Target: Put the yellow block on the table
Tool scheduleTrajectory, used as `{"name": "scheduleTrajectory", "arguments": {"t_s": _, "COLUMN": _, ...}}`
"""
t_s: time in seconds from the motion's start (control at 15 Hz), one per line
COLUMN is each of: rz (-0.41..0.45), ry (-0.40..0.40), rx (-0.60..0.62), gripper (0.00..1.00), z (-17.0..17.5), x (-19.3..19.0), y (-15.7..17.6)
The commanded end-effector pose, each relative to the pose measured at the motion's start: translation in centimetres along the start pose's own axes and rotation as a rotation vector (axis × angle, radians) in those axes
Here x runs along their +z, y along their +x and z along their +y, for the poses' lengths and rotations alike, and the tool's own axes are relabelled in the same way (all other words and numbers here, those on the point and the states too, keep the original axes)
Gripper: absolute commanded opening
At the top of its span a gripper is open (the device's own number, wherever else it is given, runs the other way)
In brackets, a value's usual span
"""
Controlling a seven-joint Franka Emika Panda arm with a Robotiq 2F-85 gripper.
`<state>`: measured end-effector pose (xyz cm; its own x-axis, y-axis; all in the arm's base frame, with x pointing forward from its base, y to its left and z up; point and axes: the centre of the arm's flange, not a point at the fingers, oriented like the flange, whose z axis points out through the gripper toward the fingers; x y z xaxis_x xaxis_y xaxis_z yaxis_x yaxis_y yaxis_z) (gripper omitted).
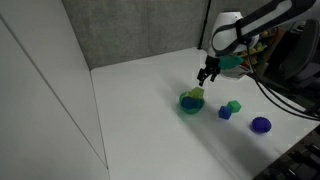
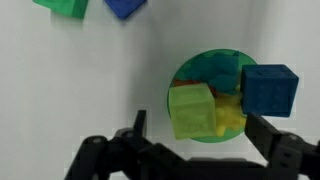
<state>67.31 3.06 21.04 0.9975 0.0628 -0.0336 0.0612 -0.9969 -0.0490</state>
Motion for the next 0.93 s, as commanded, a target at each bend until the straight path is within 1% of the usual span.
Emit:
{"name": "scheduleTrajectory", "arguments": {"t_s": 0.0, "rz": 0.006, "ry": 0.014, "rx": -0.013, "gripper": 1.00, "z": 0.0, "x": 2.8, "y": 3.3}}
{"name": "scheduleTrajectory", "arguments": {"t_s": 0.33, "rz": -0.013, "ry": 0.037, "rx": -0.010, "gripper": 1.00, "z": -0.3, "x": 6.1, "y": 4.8}}
{"name": "scheduleTrajectory", "arguments": {"t_s": 0.4, "rz": -0.018, "ry": 0.042, "rx": -0.011, "gripper": 0.95, "z": -0.4, "x": 6.6, "y": 4.9}}
{"name": "scheduleTrajectory", "arguments": {"t_s": 0.47, "rz": -0.024, "ry": 0.050, "rx": -0.011, "gripper": 0.73, "z": -0.5, "x": 7.0, "y": 5.0}}
{"name": "scheduleTrajectory", "arguments": {"t_s": 0.6, "rz": -0.033, "ry": 0.055, "rx": -0.006, "gripper": 0.68, "z": -0.6, "x": 7.3, "y": 5.1}}
{"name": "scheduleTrajectory", "arguments": {"t_s": 0.67, "rz": -0.034, "ry": 0.058, "rx": -0.008, "gripper": 0.61, "z": -0.7, "x": 6.9, "y": 5.1}}
{"name": "scheduleTrajectory", "arguments": {"t_s": 0.8, "rz": -0.027, "ry": 0.054, "rx": -0.005, "gripper": 0.42, "z": -0.8, "x": 5.6, "y": 5.0}}
{"name": "scheduleTrajectory", "arguments": {"t_s": 0.87, "rz": -0.020, "ry": 0.059, "rx": -0.011, "gripper": 0.36, "z": -0.8, "x": 4.5, "y": 4.9}}
